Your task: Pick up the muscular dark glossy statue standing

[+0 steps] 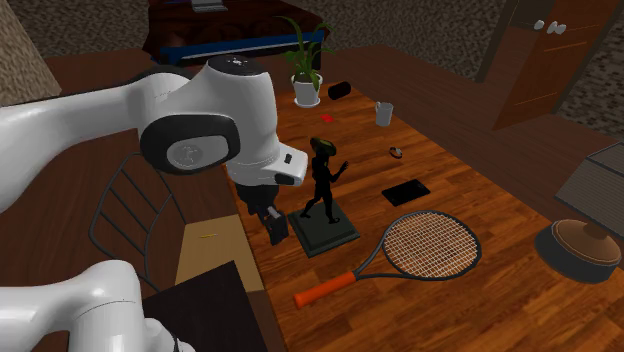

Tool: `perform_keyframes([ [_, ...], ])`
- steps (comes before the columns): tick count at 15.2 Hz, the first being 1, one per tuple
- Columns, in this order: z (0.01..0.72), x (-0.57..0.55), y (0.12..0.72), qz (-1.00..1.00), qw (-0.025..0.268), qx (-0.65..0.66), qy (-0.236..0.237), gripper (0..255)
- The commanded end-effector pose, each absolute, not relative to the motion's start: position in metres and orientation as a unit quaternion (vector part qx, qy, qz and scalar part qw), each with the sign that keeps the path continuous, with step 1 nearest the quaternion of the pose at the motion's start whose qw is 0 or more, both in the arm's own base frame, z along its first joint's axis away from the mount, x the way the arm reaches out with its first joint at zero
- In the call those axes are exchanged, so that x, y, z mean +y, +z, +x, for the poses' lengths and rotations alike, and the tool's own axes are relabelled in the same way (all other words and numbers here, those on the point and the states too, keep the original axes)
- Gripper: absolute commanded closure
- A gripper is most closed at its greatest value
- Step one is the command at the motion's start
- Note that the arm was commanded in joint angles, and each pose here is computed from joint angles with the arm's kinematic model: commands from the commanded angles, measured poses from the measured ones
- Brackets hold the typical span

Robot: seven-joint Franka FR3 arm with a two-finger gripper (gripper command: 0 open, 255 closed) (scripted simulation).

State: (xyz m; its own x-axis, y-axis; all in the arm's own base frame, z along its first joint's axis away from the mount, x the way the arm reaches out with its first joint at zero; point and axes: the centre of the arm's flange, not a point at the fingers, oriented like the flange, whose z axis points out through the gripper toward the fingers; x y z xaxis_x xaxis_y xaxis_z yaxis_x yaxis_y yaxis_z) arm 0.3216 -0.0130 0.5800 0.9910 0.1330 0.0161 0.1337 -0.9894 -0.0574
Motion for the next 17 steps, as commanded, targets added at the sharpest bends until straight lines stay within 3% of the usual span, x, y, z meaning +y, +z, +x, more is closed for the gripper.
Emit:
perform_keyframes([
  [1,0.322,-0.013,0.58,-0.997,0.029,-0.067,-0.006,0],
  [17,0.473,0.116,0.619,-0.994,-0.022,-0.076,-0.071,0],
])
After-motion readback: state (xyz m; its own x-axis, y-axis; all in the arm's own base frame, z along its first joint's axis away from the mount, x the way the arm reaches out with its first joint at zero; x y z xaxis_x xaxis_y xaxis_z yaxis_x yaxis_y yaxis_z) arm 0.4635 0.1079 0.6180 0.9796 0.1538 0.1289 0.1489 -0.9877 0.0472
